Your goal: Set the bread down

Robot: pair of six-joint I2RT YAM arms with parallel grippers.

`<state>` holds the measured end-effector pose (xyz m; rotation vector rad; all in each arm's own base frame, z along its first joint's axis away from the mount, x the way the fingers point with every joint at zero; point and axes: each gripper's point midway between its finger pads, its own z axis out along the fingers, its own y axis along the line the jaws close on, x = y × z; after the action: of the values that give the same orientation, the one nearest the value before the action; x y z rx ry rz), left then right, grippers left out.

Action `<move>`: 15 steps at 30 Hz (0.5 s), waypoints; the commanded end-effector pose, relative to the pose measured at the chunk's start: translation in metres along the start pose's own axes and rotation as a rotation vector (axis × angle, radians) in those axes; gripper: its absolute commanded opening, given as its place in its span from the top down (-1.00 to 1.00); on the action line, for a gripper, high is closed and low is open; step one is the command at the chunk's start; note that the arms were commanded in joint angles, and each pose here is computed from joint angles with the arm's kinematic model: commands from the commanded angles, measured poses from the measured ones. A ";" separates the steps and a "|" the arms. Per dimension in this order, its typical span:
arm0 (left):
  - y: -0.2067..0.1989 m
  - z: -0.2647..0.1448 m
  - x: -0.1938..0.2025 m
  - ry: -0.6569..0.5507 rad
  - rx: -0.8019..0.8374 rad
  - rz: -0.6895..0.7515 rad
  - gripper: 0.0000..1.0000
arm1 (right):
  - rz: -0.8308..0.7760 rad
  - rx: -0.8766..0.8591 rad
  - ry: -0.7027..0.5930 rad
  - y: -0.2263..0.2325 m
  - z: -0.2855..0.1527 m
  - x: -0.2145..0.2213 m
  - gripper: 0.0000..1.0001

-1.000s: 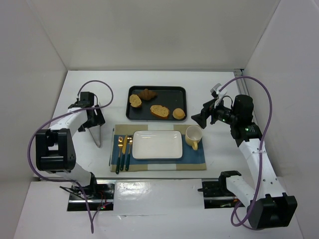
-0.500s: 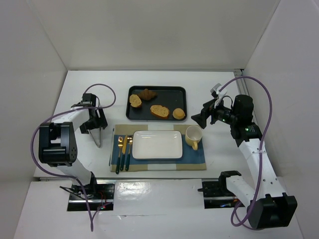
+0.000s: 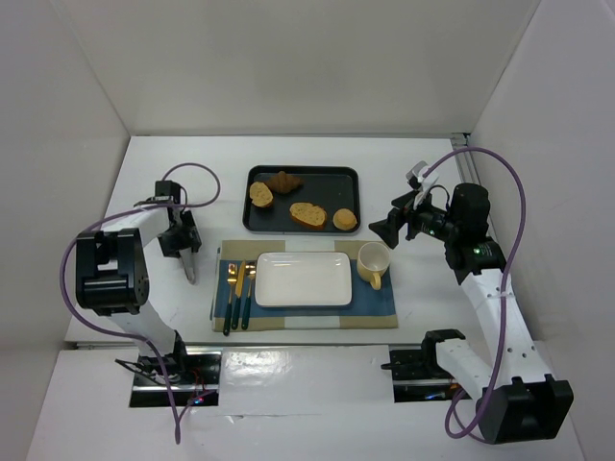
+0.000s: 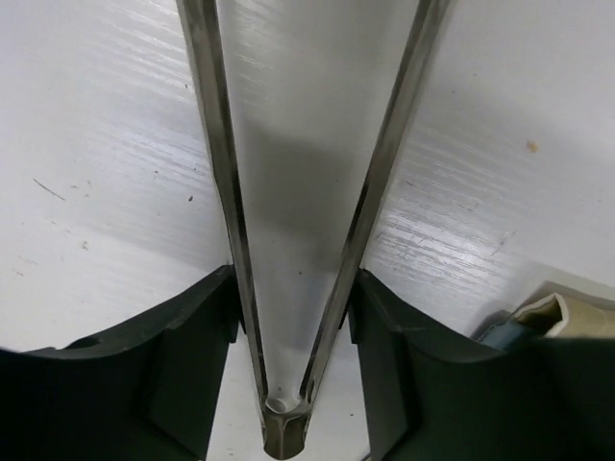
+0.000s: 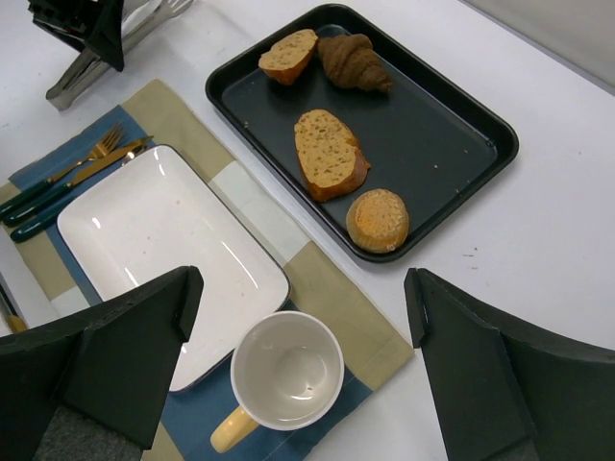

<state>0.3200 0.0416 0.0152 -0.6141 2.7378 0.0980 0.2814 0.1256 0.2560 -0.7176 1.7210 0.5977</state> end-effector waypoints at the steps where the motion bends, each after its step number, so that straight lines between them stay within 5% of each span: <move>1: 0.001 0.008 0.008 0.046 0.005 0.033 -0.23 | -0.050 0.001 -0.046 0.003 -0.007 -0.020 -1.00; 6: 0.000 0.005 0.007 0.039 0.017 0.032 0.40 | -0.050 0.001 -0.046 0.003 -0.007 -0.020 -1.00; 7: -0.003 -0.002 0.002 0.017 0.034 0.029 0.83 | -0.050 0.001 -0.046 0.003 -0.007 -0.020 -1.00; 8: -0.003 -0.004 0.001 0.008 0.037 0.028 1.00 | -0.050 0.001 -0.046 0.003 -0.007 -0.020 -1.00; 15: -0.041 -0.057 -0.019 -0.123 0.217 0.041 1.00 | -0.050 0.001 -0.046 0.003 -0.007 -0.020 -1.00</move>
<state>0.3238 0.0277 0.0320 -0.5527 2.7141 0.0009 0.2802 0.1255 0.2580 -0.7188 1.7138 0.5945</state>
